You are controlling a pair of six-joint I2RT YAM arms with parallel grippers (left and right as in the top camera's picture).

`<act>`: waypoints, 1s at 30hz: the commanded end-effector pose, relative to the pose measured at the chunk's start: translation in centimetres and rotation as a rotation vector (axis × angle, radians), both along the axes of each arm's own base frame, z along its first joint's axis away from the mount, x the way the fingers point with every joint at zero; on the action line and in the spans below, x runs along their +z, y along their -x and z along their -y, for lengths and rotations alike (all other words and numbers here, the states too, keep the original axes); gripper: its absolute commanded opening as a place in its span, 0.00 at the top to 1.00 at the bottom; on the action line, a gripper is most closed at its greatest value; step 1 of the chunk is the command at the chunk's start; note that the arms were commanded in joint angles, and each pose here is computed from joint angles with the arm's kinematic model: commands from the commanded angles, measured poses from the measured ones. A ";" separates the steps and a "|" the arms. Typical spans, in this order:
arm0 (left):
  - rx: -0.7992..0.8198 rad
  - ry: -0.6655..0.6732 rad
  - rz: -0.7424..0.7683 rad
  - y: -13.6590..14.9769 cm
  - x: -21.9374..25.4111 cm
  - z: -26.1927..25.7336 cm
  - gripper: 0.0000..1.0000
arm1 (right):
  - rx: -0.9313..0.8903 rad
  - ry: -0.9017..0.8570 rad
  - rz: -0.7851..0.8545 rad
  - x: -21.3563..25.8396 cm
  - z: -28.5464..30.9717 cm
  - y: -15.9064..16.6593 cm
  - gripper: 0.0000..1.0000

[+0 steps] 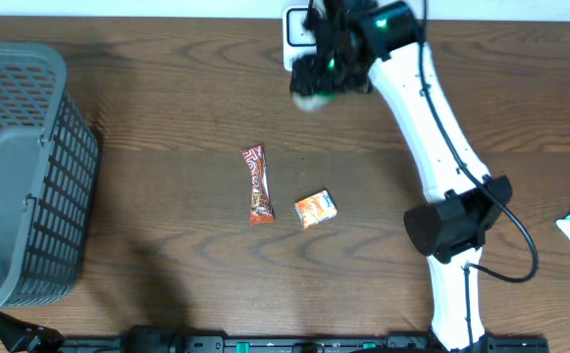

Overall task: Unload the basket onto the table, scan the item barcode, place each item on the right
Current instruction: 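Hold the jar's label in front of the white scanner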

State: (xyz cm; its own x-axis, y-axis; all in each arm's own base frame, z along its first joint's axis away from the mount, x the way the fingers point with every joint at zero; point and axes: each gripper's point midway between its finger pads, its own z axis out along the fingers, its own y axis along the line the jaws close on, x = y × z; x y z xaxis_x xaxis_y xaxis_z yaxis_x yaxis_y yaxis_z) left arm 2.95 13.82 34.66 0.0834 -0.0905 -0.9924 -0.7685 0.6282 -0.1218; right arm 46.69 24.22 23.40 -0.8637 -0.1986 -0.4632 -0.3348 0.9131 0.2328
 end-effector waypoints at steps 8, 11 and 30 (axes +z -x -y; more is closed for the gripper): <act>0.000 0.006 0.004 0.0 -0.3 0.0 0.17 | -0.102 0.133 0.457 5.5 1.5 -8.5 0.56; 0.001 0.005 0.000 0.0 -0.3 0.0 0.17 | -0.084 0.125 0.527 5.2 0.5 -10.6 0.56; 0.001 0.006 0.011 0.0 -0.1 0.0 0.16 | -0.159 0.081 0.804 -3.6 -3.0 -21.3 0.55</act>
State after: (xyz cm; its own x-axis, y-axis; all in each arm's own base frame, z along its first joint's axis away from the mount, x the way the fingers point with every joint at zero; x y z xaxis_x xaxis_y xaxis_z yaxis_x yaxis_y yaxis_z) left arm 2.97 13.82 34.64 0.0830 -0.0904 -0.9924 -0.7687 0.6279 -0.1215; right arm 67.57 27.14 19.46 -0.3257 -0.1575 -0.9323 -0.2562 0.9638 -0.0733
